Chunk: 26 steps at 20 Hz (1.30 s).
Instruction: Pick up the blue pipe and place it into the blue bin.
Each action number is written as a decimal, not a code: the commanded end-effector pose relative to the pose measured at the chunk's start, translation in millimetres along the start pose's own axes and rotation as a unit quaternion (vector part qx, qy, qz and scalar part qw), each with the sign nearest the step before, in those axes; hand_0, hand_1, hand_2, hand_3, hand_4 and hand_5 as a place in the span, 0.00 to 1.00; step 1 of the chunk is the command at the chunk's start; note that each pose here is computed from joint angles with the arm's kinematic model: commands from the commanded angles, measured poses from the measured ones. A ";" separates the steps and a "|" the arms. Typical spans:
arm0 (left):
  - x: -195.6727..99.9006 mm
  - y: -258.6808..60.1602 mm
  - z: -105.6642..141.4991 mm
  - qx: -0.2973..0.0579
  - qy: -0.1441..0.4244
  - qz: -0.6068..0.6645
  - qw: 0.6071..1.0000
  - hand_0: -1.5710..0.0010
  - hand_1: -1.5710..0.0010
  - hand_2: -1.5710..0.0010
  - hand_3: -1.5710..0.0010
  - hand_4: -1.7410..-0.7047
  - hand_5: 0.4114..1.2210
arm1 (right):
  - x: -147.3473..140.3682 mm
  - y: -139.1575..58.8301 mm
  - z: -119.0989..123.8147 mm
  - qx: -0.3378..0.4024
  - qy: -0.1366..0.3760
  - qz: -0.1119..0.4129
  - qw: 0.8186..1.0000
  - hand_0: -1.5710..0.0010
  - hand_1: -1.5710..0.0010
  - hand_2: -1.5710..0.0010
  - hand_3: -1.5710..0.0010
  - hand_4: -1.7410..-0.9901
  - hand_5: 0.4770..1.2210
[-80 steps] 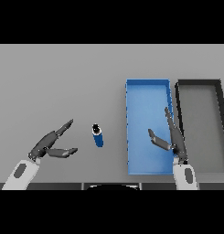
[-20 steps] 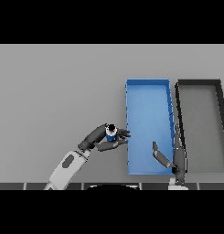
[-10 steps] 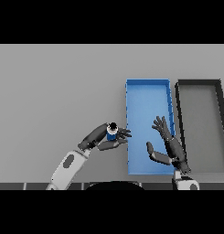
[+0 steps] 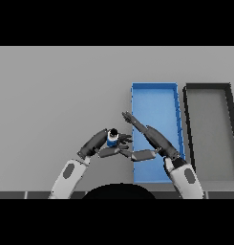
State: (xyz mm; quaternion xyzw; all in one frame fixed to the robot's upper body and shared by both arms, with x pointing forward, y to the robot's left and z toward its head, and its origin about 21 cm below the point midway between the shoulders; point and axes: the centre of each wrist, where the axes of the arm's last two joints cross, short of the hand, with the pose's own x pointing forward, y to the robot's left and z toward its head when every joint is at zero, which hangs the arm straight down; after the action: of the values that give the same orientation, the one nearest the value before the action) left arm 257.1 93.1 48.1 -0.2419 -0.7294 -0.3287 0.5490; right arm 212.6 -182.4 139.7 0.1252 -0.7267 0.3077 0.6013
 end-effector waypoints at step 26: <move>-0.1 5.6 3.6 -0.005 0.008 0.037 0.999 0.00 0.00 0.00 0.08 0.02 1.00 | 43.0 28.7 -83.3 0.141 -0.057 0.019 0.988 0.07 0.07 0.07 0.14 0.08 0.75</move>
State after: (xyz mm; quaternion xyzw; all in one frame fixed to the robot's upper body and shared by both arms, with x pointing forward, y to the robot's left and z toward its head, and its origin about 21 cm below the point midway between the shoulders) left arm 258.8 99.7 48.3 -0.2690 -0.7135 -0.3147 0.5652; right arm 252.4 -102.1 179.3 0.2150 -0.7113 0.4104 0.5285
